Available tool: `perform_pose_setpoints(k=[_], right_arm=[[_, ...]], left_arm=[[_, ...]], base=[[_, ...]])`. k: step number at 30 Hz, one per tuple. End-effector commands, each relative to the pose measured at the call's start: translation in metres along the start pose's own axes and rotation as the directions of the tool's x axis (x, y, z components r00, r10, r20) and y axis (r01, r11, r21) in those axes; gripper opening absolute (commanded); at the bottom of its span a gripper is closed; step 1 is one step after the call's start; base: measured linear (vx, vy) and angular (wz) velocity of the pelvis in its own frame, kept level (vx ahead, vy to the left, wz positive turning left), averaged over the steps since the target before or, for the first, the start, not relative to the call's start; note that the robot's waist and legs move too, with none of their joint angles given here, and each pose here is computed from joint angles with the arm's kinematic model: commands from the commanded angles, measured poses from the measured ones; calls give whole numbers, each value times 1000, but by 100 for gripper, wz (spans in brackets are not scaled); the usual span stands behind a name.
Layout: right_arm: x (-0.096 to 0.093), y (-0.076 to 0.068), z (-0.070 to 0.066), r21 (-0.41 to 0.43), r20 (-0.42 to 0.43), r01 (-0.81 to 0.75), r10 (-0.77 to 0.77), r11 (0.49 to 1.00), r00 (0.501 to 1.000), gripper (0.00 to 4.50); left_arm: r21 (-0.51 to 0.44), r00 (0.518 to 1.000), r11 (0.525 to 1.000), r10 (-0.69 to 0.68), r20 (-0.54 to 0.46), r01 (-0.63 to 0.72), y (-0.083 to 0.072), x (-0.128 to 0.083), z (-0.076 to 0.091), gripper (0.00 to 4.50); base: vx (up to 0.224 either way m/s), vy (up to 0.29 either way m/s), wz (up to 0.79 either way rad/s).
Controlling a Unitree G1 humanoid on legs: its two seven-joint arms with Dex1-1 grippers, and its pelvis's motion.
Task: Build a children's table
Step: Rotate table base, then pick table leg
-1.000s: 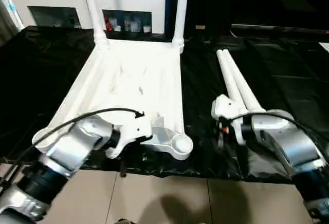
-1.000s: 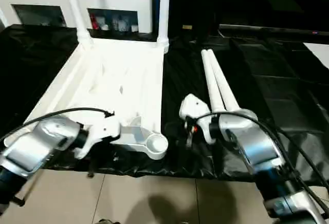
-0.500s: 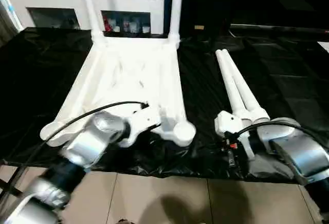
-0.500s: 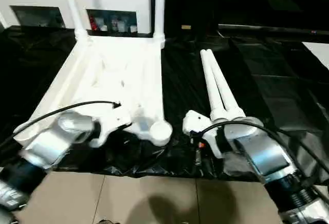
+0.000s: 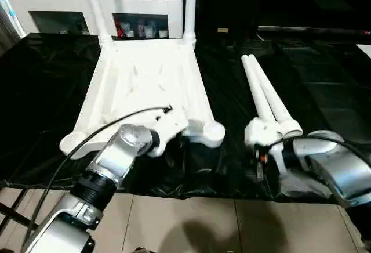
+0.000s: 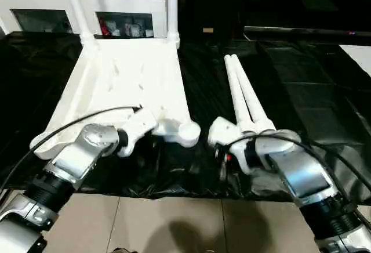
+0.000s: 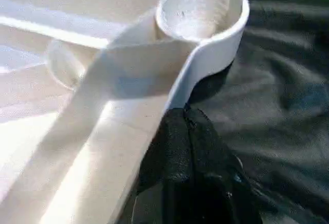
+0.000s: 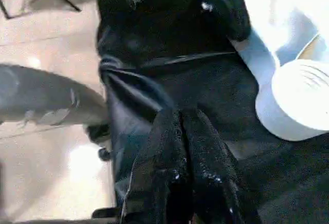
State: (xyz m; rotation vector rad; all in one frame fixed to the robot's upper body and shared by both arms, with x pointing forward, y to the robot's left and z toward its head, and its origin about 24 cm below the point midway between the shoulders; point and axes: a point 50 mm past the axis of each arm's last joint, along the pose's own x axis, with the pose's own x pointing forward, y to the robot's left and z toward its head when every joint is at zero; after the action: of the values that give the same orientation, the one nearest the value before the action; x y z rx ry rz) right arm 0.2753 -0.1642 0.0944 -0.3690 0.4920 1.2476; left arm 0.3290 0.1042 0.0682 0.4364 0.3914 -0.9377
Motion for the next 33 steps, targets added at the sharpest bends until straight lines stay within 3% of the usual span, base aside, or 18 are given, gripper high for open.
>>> perform_pose_setpoints(k=[1,5,7,10,11,12,13,14,15,16,18,19,25,28,33], right_arm=[[-7,-2,6,16,52,38,-38,999,998,4],[-13,-5,7,25,70,84,-86,996,994,4],[-17,-17,9,49,93,180,-184,982,978,1],[-20,-51,15,139,120,459,-475,878,872,30],[-21,-53,15,147,118,477,-494,867,862,37],[-23,-66,15,205,97,575,-601,792,793,37],[-23,-66,15,205,97,575,-601,792,793,40],[-24,-74,15,250,71,633,-665,733,743,66],[-24,-74,15,250,71,633,-665,733,743,66],[-24,-82,13,313,17,688,-728,655,685,81],[-20,-91,7,373,-58,727,-767,576,638,92],[-20,-92,7,378,-63,729,-770,570,635,92],[-20,-113,1,477,-159,779,-832,407,532,156],[-20,-118,1,476,-177,792,-841,382,512,165],[-19,-123,0,458,-205,812,-845,362,493,216]], left_arm=[[-22,987,998,57,151,-54,8,-11,21,0],[-67,964,994,101,247,-87,9,-21,33,0],[-83,952,989,142,270,-124,11,-28,37,21],[-110,938,974,219,268,-196,19,-38,40,44],[-112,937,973,226,267,-203,20,-38,40,53],[-128,929,963,263,260,-237,23,-40,40,65],[-128,929,963,263,260,-237,23,-40,40,74],[-136,927,959,275,256,-247,24,-41,40,87],[-136,927,959,275,256,-247,24,-41,40,87],[-137,926,954,294,237,-268,25,-43,37,105],[-138,924,949,308,228,-282,23,-46,33,114],[-137,924,950,307,227,-282,23,-46,33,114],[-132,929,957,282,238,-257,15,-46,37,163],[-124,933,962,268,241,-244,13,-47,38,171],[-110,944,970,235,231,-215,8,-50,36,222]], base=[[0,0,0],[0,0,0],[0,0,0],[0,0,0],[0,0,0],[0,0,0],[0,0,0],[0,0,0],[0,0,0],[0,0,0],[0,0,0],[0,0,0],[0,0,0],[0,0,0],[0,0,0]])
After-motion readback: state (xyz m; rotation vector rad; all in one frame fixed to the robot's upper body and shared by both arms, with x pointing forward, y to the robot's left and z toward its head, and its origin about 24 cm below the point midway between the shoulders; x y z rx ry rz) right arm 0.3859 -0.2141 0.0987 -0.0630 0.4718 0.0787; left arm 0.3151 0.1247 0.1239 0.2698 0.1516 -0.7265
